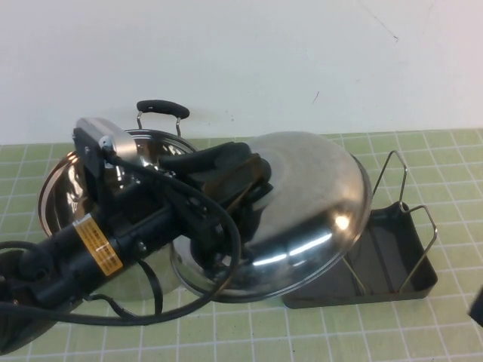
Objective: Put pot lid on rack
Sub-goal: Hand over the pot lid
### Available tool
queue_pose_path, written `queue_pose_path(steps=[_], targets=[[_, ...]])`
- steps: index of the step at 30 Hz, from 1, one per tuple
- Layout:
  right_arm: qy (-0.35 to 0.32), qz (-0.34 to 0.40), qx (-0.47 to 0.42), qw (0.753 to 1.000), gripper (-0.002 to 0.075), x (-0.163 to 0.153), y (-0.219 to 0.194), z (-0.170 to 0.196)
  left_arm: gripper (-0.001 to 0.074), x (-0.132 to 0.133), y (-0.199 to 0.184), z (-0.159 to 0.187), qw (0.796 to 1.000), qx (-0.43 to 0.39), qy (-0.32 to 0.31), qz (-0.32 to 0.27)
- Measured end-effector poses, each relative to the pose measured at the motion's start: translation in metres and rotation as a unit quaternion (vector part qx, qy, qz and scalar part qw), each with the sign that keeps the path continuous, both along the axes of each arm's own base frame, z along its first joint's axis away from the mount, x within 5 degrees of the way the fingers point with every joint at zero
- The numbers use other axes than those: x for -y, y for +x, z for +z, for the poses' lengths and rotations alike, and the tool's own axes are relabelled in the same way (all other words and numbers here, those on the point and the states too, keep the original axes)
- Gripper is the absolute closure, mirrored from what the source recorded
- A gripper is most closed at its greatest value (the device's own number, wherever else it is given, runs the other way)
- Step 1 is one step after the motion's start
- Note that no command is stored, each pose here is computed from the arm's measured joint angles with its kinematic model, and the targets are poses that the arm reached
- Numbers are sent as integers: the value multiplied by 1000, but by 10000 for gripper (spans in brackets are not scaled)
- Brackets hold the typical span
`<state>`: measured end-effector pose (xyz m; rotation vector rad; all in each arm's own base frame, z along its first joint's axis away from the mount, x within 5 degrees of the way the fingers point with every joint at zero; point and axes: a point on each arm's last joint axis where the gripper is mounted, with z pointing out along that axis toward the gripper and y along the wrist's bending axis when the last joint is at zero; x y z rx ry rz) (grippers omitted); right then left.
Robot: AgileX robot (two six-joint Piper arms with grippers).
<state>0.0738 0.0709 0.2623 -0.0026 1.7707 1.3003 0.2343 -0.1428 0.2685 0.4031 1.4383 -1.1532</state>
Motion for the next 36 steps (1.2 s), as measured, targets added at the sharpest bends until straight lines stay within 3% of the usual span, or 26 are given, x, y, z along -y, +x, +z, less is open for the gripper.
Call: queue_pose_path(steps=[3, 8, 15, 30, 36], targets=[[-6, 44, -18, 999, 338, -8, 17, 11, 406, 5, -2, 1, 1000, -2, -5, -6], [3, 116, -67, 991, 279, -21, 49, 19, 406, 7, -3, 2, 1000, -7, -17, -3], [14, 154, -124, 980, 273, -30, 89, 16, 406, 6, -1, 3, 1000, -9, -25, 6], [4, 165, -122, 979, 272, -39, 157, 21, 406, 6, -1, 3, 1000, -9, -25, 6], [-3, 201, -107, 974, 329, -58, 169, 25, 406, 6, -1, 3, 1000, -9, -25, 6]])
